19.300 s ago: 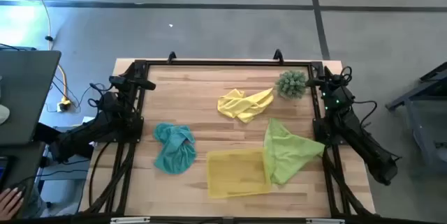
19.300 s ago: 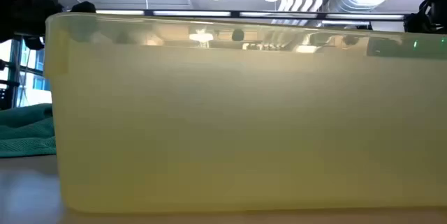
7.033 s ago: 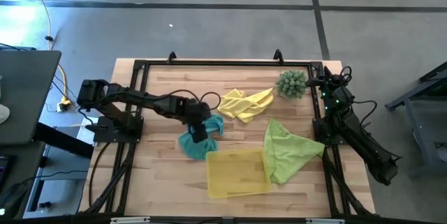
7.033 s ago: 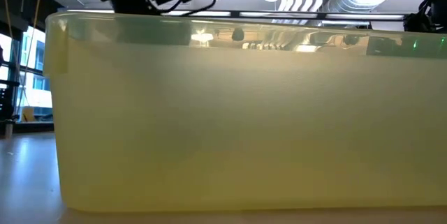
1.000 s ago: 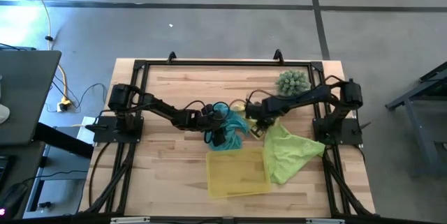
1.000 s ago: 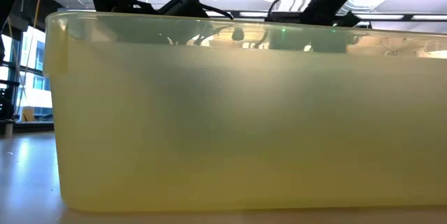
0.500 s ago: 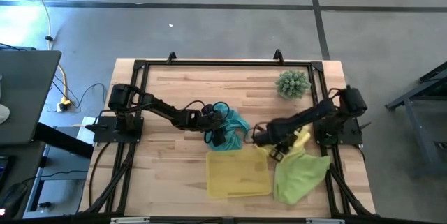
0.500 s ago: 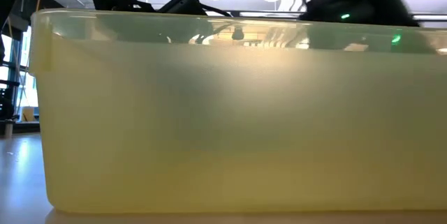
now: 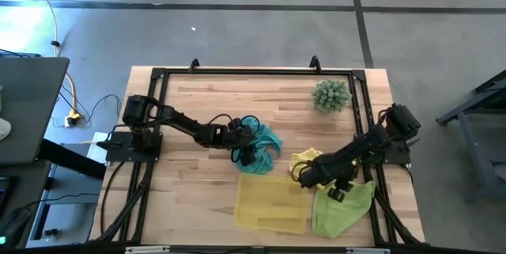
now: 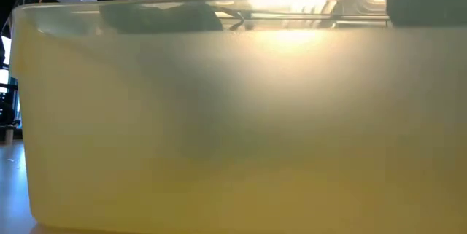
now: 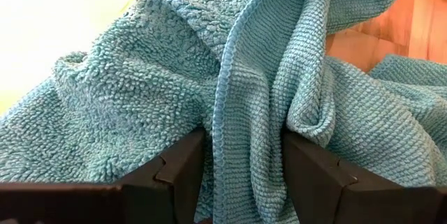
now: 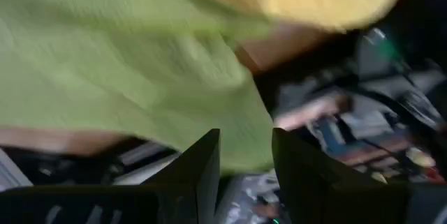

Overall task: Roll microfiber towels into tight, uniform cylinder then place into a basket
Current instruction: Fold the blue towel

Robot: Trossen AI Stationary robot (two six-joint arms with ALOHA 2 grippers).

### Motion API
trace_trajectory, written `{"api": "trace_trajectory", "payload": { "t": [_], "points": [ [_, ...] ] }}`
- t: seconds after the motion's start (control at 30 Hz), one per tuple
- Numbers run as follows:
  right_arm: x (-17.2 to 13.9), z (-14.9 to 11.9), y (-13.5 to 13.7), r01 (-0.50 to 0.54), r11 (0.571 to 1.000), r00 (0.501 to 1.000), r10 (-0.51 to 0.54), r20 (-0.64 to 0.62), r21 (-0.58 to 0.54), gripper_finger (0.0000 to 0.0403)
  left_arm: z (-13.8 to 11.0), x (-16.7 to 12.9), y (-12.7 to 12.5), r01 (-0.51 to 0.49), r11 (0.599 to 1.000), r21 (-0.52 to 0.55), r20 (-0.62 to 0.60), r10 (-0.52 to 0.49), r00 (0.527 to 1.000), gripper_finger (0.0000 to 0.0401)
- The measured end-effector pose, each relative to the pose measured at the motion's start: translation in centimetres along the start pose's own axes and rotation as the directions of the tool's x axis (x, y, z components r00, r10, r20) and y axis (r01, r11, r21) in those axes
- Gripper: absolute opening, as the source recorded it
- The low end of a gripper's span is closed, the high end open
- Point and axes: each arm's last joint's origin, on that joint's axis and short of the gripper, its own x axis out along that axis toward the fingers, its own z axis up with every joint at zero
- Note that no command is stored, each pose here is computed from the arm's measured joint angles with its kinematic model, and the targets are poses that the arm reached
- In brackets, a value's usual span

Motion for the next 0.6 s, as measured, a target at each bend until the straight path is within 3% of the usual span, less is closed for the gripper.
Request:
{"api": "trace_trajectory", "payload": {
  "t": [0.1,0.2,0.33,0.43,0.6],
  "points": [
    [-1.6,-0.8,0.1,0.070,0.997,0.995,-0.069,0.077,-0.011,0.0122,0.0,0.0,0.0,-0.001,1.000,0.000,0.000,0.001,1.000,0.0172],
    [-3.7,-0.5,0.4,0.124,0.992,0.949,-0.117,0.292,-0.003,0.0122,0.0,0.0,0.0,-0.001,1.000,-0.001,0.002,0.001,1.000,0.0172],
    [-6.2,1.0,0.9,0.117,0.990,0.774,-0.140,0.617,0.077,0.0122,0.0,0.0,0.0,-0.002,1.000,-0.001,0.004,0.002,1.000,0.0172],
    [-7.4,2.3,0.8,0.056,0.987,0.665,-0.151,0.732,0.152,0.0122,0.0,0.0,0.0,-0.002,1.000,-0.001,0.004,0.002,1.000,0.0172],
    [-6.7,3.9,-1.1,0.032,0.962,0.672,-0.221,0.707,0.270,0.0122,-0.1,0.0,-0.2,0.010,1.000,0.003,0.001,-0.010,1.000,0.0172]
  ]
}}
